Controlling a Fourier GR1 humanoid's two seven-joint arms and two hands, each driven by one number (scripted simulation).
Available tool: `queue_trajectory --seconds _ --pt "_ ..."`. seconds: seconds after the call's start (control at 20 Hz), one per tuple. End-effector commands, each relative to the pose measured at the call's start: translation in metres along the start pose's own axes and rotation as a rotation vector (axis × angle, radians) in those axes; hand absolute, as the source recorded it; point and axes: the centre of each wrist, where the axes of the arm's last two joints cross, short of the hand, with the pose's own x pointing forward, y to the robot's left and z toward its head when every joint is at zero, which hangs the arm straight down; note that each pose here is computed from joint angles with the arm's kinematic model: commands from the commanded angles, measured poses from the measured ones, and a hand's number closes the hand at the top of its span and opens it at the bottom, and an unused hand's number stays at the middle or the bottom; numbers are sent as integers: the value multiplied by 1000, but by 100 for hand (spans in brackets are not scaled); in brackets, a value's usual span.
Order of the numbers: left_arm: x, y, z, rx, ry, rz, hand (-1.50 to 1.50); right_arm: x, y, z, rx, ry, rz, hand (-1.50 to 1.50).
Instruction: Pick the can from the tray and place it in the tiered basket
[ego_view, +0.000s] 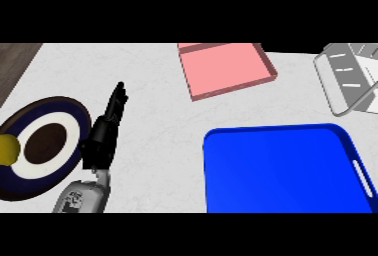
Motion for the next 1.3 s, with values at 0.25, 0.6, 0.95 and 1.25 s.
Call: queue_trajectory --seconds 0.25,0.6,0.95,1.25 --pt "8 -2 -10 3 -12 5 0 -6 16 -6 55 22 -314 -150" --pt "3 1 -8 10 5 18 0 -49 -13 8 -150 150 -556 -150" --pt "-3 12 9 29 3 1 0 -127 -52 47 -190 303 -711 -150" --pt "-8 13 10 64 25 10 0 -192 -51 85 -205 295 -773 -150"
